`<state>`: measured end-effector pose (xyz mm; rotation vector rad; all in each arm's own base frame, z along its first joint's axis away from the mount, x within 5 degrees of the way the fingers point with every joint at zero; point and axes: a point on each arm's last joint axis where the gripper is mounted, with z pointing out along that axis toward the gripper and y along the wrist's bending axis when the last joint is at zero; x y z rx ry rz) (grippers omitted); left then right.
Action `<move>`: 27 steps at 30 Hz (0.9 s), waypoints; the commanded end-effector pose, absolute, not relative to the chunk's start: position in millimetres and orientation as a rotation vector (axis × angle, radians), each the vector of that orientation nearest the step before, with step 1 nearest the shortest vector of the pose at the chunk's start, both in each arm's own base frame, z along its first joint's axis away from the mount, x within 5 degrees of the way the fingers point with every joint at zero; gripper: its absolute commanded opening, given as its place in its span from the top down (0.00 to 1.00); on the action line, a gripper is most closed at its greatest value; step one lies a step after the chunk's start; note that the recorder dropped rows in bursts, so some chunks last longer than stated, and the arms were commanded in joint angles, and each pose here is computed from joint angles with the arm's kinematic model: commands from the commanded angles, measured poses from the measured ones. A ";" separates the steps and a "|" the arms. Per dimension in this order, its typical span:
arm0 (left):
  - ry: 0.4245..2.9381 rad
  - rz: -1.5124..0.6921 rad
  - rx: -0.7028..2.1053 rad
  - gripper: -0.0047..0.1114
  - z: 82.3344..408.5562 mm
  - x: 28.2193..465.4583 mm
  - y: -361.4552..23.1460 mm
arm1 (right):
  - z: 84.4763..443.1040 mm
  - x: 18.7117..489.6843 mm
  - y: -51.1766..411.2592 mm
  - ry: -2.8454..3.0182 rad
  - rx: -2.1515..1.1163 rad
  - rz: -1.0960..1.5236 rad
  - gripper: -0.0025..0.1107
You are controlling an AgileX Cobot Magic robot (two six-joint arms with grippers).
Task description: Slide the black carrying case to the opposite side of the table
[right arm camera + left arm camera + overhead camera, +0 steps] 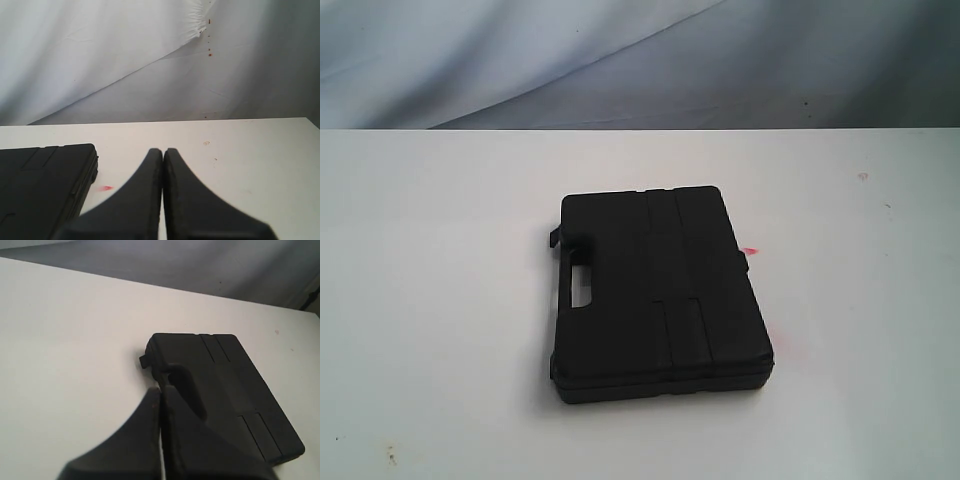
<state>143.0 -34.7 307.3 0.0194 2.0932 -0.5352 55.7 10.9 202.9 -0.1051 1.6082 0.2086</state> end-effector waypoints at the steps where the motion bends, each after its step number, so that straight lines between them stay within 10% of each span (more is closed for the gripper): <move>1: 2.146 -0.566 0.053 0.96 313.5 163.6 -37.8 | 202.2 55.4 10.7 1.605 -0.109 0.201 0.98; 27: 2.397 -0.436 0.283 0.96 320.2 263.1 -89.1 | 202.2 55.4 10.7 1.605 -0.109 0.201 0.98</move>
